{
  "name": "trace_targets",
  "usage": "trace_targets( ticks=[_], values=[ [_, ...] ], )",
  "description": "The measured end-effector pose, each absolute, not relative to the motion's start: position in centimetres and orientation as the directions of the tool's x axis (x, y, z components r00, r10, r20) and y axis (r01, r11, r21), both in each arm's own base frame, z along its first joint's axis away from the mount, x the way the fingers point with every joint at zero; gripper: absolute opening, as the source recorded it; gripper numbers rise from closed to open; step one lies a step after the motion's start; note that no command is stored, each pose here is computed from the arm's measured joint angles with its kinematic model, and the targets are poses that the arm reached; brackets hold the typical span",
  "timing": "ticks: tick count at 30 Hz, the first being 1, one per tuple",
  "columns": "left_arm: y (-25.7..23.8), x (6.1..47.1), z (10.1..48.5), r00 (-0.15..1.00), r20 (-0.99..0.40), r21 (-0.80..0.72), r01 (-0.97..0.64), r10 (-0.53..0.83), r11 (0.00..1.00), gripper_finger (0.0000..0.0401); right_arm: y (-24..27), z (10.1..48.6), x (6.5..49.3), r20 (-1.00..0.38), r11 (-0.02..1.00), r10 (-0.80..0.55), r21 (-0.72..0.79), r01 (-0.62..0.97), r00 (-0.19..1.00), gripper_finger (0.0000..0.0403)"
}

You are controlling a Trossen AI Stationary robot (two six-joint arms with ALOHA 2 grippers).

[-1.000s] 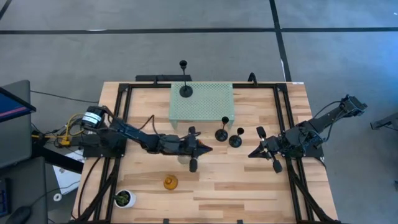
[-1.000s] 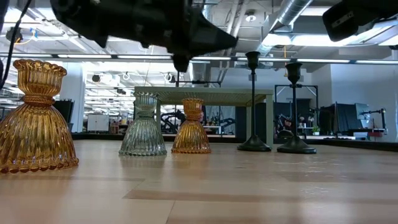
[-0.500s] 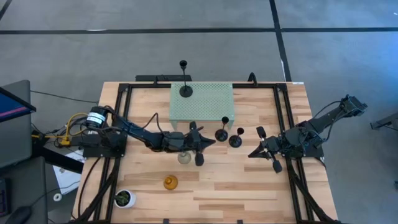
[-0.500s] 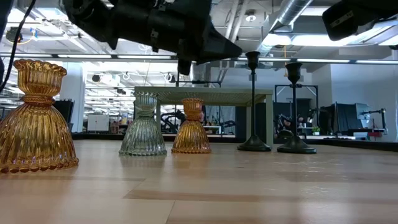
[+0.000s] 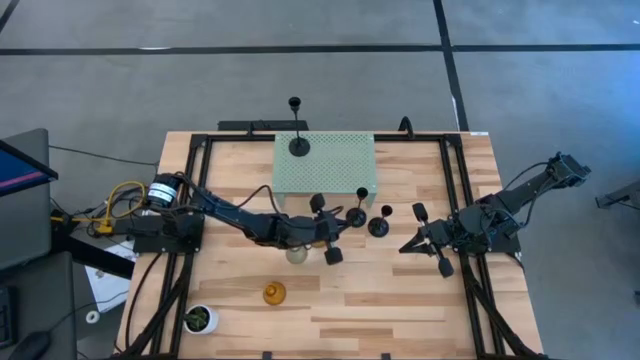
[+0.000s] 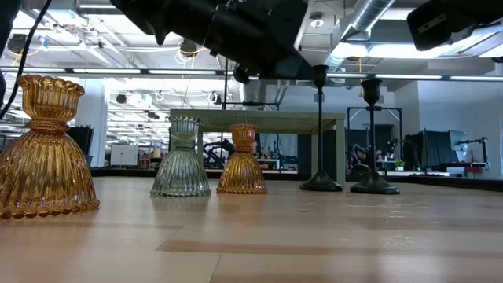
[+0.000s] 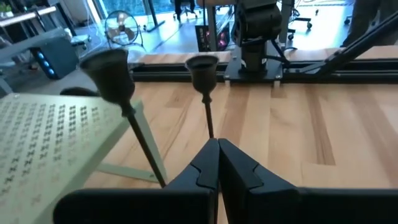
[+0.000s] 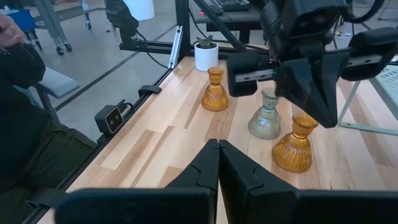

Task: Pick & Place candle stick holders
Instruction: Put the top black candle holder on the shelf aligned with the other black holder

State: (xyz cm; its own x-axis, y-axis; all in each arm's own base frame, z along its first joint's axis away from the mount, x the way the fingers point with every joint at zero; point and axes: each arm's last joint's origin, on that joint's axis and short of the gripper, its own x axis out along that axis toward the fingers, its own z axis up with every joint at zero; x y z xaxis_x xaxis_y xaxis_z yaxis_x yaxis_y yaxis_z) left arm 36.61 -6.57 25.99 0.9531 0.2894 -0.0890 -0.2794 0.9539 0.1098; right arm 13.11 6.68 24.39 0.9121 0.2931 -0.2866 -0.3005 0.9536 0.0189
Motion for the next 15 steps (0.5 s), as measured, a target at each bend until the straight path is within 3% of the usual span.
trace_targets(
  ticks=[15],
  values=[
    [-3.5, 37.2, 26.4, 0.957, -0.059, 0.073, -0.28, 0.285, 0.957, 0.0042, 6.7, 24.4, 13.1, -0.291, 0.953, 0.293, 0.013, -0.302, 0.911, 0.0]
  ],
)
